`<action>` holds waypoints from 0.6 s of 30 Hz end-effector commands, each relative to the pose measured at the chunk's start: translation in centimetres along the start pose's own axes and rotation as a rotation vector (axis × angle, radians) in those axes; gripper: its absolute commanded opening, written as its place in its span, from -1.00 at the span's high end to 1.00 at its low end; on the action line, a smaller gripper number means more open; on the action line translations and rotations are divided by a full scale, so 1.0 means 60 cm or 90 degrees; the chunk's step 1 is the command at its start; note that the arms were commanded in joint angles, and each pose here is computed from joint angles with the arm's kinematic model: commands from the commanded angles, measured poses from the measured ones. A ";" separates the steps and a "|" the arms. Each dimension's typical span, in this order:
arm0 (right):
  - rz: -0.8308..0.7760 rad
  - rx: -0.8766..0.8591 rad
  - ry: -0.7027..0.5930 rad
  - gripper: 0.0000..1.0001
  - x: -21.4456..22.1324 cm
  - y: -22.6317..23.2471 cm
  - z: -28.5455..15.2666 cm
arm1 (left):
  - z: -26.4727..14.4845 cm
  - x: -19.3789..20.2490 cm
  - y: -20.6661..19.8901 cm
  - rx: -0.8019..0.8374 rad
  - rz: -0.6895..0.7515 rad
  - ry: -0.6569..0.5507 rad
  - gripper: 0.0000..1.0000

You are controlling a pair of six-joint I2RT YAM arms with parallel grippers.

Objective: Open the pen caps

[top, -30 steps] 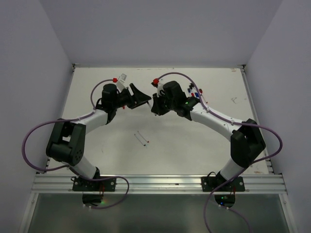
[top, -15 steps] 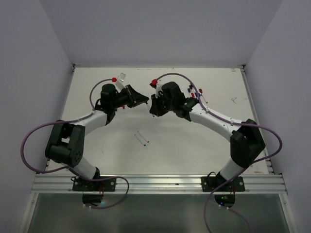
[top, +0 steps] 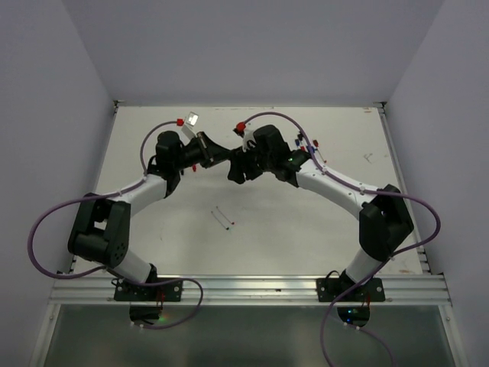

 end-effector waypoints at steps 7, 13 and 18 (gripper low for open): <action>0.062 -0.214 -0.091 0.83 -0.032 0.006 -0.014 | -0.025 -0.008 -0.058 0.090 0.026 0.000 1.00; 0.099 -0.212 -0.093 1.00 -0.023 0.008 -0.001 | -0.022 -0.022 -0.034 0.019 0.037 -0.033 1.00; 0.042 0.001 -0.043 1.00 0.002 -0.015 0.025 | -0.026 -0.060 -0.007 -0.155 0.039 -0.115 1.00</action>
Point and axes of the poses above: each gripper's point midway between its finger pads, its own z axis out along the fingers, its own y axis along the line the jaws close on, x = y × z, the point moved 5 cm from there along -z, back along the fingers, and after that the axes turned 5 degrees about -z, right-handed, at the moved point
